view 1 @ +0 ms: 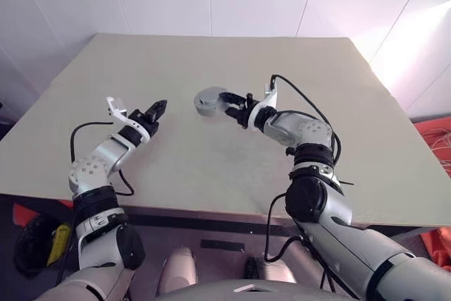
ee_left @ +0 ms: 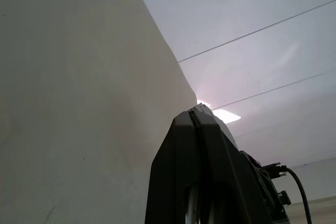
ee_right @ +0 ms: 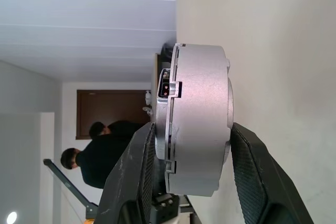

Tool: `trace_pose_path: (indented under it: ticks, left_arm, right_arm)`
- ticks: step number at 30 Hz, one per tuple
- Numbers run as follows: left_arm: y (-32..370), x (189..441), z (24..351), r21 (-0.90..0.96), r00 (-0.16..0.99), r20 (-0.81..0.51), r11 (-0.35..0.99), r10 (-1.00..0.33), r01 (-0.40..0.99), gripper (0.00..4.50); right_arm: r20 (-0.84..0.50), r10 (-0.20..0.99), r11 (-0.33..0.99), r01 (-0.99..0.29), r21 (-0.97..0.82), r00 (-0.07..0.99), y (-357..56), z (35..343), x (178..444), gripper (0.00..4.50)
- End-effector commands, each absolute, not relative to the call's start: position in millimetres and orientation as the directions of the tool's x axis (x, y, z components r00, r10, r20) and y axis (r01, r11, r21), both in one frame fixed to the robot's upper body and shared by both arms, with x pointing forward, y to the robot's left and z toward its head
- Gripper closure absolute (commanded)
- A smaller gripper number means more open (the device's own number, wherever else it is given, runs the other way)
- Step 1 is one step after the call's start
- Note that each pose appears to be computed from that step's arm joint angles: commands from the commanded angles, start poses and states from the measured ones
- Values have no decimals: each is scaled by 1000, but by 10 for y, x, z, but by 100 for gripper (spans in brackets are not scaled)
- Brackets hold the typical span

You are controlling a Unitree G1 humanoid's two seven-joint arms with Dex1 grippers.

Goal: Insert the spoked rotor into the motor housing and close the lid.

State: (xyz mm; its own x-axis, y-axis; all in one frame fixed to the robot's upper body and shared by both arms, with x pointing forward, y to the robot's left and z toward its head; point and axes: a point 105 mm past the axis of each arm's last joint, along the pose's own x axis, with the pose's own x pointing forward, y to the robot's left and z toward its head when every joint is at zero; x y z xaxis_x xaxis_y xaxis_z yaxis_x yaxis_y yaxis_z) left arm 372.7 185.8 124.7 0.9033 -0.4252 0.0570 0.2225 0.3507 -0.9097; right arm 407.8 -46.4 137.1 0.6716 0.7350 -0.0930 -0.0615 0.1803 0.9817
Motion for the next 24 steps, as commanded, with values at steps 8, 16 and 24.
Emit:
trace_pose_path:
  ticks: [8,16,24]
  left_arm:
    - [1792,3635,1433,-906,868,160,280,-470,318,198]
    - [1648,3597,1420,-959,822,172,98,-543,266,3]
    - [1436,3603,1509,-959,753,247,-42,-610,281,3]
  right_arm:
    - [28,740,110,-162,981,672,-457,1745,4097,248]
    - [119,791,27,-228,973,601,-371,1963,3980,248]
    - [119,857,23,-268,963,502,-211,1958,3769,248]
